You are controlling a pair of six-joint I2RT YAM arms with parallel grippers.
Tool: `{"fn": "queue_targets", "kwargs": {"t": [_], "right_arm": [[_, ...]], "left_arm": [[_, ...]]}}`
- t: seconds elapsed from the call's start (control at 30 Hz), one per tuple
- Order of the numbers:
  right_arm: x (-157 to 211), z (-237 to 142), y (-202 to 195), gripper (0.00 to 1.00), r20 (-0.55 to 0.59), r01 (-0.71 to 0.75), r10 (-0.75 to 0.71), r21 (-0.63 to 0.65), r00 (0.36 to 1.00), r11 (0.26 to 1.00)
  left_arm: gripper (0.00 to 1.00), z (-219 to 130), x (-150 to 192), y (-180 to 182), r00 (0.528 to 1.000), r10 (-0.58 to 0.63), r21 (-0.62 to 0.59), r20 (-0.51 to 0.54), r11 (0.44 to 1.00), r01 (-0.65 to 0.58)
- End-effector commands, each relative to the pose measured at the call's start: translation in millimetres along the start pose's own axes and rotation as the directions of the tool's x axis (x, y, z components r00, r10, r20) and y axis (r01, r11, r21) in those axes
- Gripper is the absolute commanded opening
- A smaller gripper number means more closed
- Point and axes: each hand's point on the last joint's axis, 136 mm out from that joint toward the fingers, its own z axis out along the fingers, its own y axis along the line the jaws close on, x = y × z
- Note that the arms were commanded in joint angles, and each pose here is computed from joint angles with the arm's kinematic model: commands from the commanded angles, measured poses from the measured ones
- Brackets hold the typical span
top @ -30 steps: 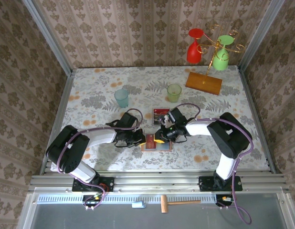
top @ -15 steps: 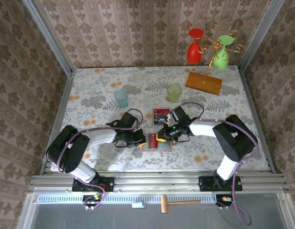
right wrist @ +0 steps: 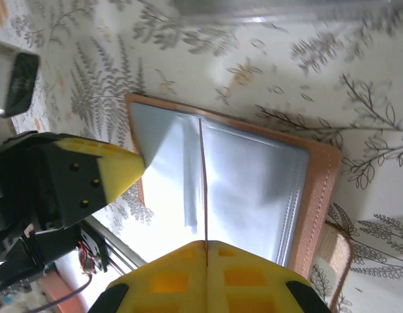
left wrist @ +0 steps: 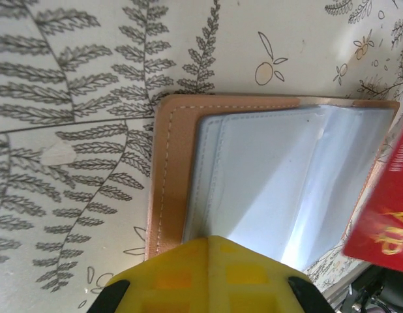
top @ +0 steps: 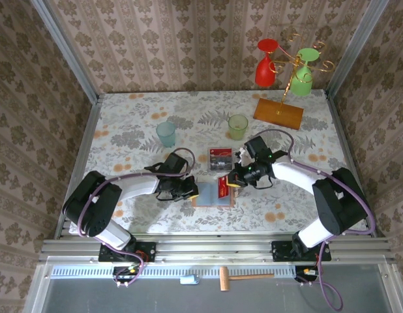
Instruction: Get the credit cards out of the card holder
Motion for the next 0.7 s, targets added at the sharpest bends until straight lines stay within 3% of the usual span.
{"fn": "queue_targets", "kwargs": {"t": [0.0,0.13,0.3,0.5,0.67], "right_arm": [[1.4,-25.6,2.4,0.00,-0.034,0.182,-0.180,0.094,0.983,0.979],[-18.0,-47.3,0.5,0.00,-0.060,0.395,-0.392,0.229,0.918,0.890],[-46.5,-64.5,14.1,0.00,-0.164,0.721,-0.708,0.278,0.687,0.635],[-76.7,-67.7,13.1,0.00,-0.362,0.899,-0.826,0.252,0.431,0.358],[-98.2,-59.0,15.2,0.00,-0.464,0.959,-0.842,0.198,0.275,0.204]], "left_arm": [[0.03,-15.6,-8.0,-3.2,0.999,0.024,-0.033,0.036,0.999,-0.023],[0.06,-28.6,-14.1,-9.0,0.997,0.033,-0.023,0.073,0.999,-0.032],[0.09,-42.1,-20.0,-3.4,0.993,0.021,-0.013,0.119,1.000,-0.019],[0.13,-52.9,-22.8,16.3,0.988,-0.014,-0.021,0.155,1.000,0.017],[0.16,-60.3,-23.6,31.1,0.984,-0.040,-0.030,0.176,0.998,0.046]]}}
